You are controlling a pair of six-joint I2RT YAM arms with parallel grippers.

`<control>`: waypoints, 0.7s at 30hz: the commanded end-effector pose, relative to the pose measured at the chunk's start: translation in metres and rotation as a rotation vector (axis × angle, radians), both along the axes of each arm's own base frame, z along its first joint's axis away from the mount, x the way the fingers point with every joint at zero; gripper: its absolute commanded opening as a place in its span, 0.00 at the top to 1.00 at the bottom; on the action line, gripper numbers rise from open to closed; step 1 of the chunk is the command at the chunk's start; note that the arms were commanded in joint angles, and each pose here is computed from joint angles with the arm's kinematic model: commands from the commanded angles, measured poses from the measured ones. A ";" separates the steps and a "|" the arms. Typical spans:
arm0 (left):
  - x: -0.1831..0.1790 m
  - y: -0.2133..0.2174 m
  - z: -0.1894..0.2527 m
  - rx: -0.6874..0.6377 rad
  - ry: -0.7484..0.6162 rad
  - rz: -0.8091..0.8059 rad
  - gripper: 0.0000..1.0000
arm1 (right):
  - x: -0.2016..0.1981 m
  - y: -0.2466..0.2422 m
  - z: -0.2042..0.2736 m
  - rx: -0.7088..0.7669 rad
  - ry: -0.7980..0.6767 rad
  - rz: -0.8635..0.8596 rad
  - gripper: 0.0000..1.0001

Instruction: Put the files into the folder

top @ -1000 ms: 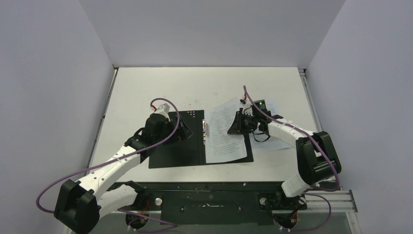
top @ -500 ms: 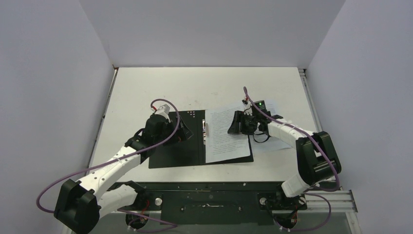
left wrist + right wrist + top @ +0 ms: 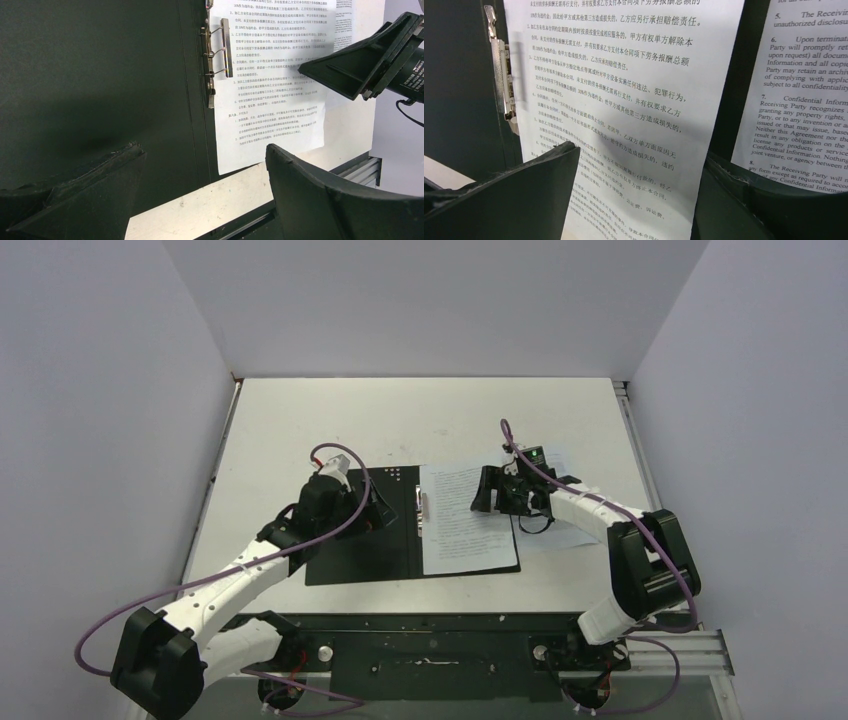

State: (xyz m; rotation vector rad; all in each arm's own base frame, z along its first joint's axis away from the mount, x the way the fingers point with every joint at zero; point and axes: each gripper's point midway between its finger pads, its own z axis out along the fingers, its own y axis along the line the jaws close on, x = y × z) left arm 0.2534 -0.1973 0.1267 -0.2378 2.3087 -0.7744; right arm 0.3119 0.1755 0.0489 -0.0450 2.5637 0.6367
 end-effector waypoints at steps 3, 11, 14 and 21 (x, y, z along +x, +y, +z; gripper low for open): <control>0.006 -0.007 0.015 -0.031 -0.061 -0.017 0.10 | 0.016 -0.011 0.003 -0.073 -0.062 -0.046 0.19; 0.007 -0.008 0.017 -0.034 -0.065 -0.020 0.10 | 0.019 -0.021 0.008 -0.126 -0.087 -0.073 0.14; 0.007 -0.009 0.019 -0.034 -0.068 -0.025 0.10 | 0.021 -0.029 0.014 -0.163 -0.107 -0.100 0.12; 0.007 -0.019 0.033 -0.032 -0.095 -0.043 0.10 | 0.031 -0.059 0.043 -0.257 -0.196 -0.198 0.05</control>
